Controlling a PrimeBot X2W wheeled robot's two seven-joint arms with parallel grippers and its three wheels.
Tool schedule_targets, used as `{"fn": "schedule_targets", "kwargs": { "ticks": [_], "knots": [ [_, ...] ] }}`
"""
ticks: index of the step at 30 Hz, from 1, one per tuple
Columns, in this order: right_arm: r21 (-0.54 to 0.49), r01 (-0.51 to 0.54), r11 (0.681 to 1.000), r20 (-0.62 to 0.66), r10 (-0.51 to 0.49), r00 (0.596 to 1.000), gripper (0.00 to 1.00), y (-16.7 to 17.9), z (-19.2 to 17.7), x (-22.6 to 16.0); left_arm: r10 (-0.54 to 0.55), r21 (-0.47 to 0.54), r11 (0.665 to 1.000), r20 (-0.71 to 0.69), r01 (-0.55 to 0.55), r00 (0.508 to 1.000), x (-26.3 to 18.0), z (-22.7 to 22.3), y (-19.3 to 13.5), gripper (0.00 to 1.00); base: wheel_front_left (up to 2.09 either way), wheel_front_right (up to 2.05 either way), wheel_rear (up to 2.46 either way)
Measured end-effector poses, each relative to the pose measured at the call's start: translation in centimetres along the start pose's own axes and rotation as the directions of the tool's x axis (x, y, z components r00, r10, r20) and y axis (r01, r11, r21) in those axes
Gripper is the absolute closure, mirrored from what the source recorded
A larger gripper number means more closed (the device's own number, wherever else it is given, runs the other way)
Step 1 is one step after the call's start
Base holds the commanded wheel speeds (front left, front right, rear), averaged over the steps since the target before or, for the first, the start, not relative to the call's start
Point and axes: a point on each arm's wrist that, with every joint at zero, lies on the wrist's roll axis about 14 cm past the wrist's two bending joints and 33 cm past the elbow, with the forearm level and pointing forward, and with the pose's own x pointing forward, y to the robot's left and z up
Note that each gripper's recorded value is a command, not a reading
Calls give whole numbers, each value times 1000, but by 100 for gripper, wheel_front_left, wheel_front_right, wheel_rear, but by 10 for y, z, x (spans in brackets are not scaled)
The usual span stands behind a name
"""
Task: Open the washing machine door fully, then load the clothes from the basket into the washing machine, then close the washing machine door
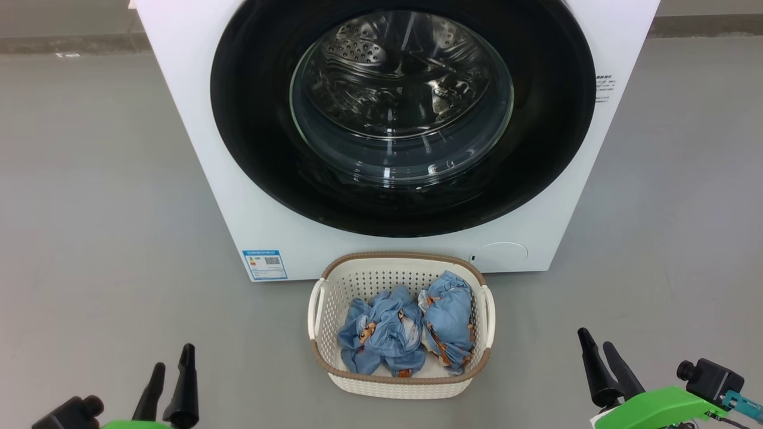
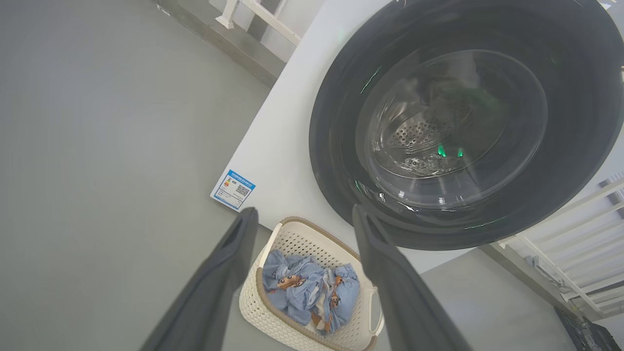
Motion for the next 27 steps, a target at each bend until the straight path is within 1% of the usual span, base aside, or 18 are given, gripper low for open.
{"fn": "schedule_targets", "kwargs": {
  "ticks": [11,14,23,27],
  "knots": [
    [-125,-18,992,8,19,1000,0,3,2,2,-28,132,991,10,27,1000,1,2,-4,0,0,0,0],
    [-172,-21,985,15,24,1000,0,3,3,2,-39,174,984,11,36,999,1,3,-6,0,0,0,0],
    [-258,-27,966,25,34,999,0,3,5,2,-63,272,961,16,57,998,2,4,-9,0,0,0,0],
    [-308,-31,951,27,41,999,0,3,7,2,-75,310,948,13,67,997,2,4,-11,0,0,0,0]
  ]
}}
